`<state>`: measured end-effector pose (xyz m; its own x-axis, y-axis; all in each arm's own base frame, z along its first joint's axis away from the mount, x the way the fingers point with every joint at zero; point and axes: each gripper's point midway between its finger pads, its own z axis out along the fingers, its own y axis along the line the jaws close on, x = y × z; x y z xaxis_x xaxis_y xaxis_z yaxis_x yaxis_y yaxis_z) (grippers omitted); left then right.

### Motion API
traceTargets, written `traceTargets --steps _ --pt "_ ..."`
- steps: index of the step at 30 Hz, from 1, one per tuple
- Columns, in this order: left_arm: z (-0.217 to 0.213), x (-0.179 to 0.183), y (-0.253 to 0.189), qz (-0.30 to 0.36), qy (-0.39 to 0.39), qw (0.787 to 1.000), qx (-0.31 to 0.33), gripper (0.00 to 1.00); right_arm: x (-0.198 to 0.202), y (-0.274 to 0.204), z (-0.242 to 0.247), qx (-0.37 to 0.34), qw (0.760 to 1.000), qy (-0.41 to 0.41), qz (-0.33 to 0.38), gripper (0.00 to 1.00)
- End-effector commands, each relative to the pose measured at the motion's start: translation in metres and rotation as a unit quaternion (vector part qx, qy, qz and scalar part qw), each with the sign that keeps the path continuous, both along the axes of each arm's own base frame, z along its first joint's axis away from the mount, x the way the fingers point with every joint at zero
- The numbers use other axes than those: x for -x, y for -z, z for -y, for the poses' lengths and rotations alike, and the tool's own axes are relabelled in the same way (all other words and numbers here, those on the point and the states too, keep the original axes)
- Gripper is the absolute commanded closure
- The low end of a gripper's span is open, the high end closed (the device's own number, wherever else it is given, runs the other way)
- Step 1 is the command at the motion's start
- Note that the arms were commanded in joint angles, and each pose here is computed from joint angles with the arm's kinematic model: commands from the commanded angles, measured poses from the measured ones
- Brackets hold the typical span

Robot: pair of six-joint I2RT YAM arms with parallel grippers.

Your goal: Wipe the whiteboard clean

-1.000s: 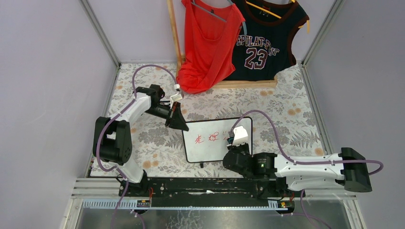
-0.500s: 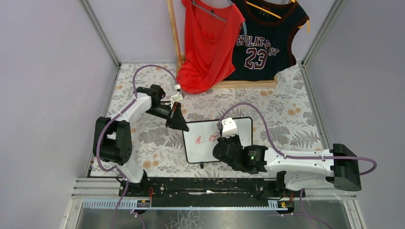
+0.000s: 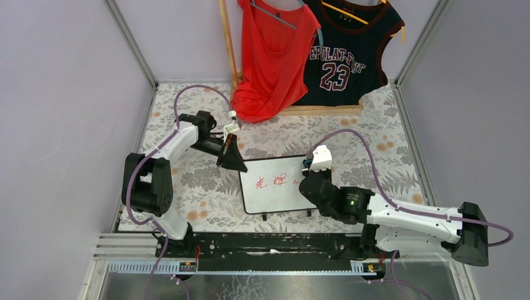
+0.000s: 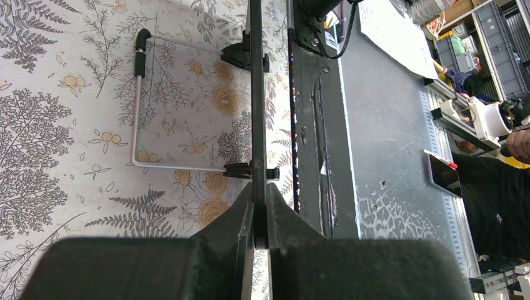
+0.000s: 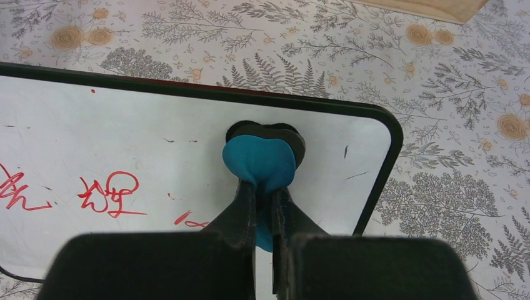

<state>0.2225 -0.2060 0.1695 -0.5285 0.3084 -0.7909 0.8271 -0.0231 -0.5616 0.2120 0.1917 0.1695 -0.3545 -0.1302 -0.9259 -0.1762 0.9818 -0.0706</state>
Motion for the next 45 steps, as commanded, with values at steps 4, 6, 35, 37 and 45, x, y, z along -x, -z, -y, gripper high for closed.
traceTargets --steps 4,6,35,37,45 --pt "-0.002 0.004 0.011 0.029 0.018 0.999 -0.029 1.00 0.000 0.015 -0.025 -0.002 1.000 -0.024 -0.018 1.00" --pt "-0.002 0.005 0.012 0.026 0.017 0.999 -0.029 1.00 0.005 0.016 -0.042 -0.007 0.999 -0.041 -0.017 1.00" --pt "-0.001 0.003 0.012 0.023 0.019 0.999 -0.030 1.00 0.035 0.037 0.027 -0.006 0.999 0.027 -0.020 1.00" --pt "-0.001 0.003 0.012 0.023 0.018 0.999 -0.029 1.00 0.034 0.037 0.015 -0.009 1.000 0.014 -0.022 1.00" --pt "-0.001 0.003 0.014 0.022 0.019 0.999 -0.033 1.00 0.037 0.045 -0.065 -0.003 0.997 -0.062 -0.042 1.00"
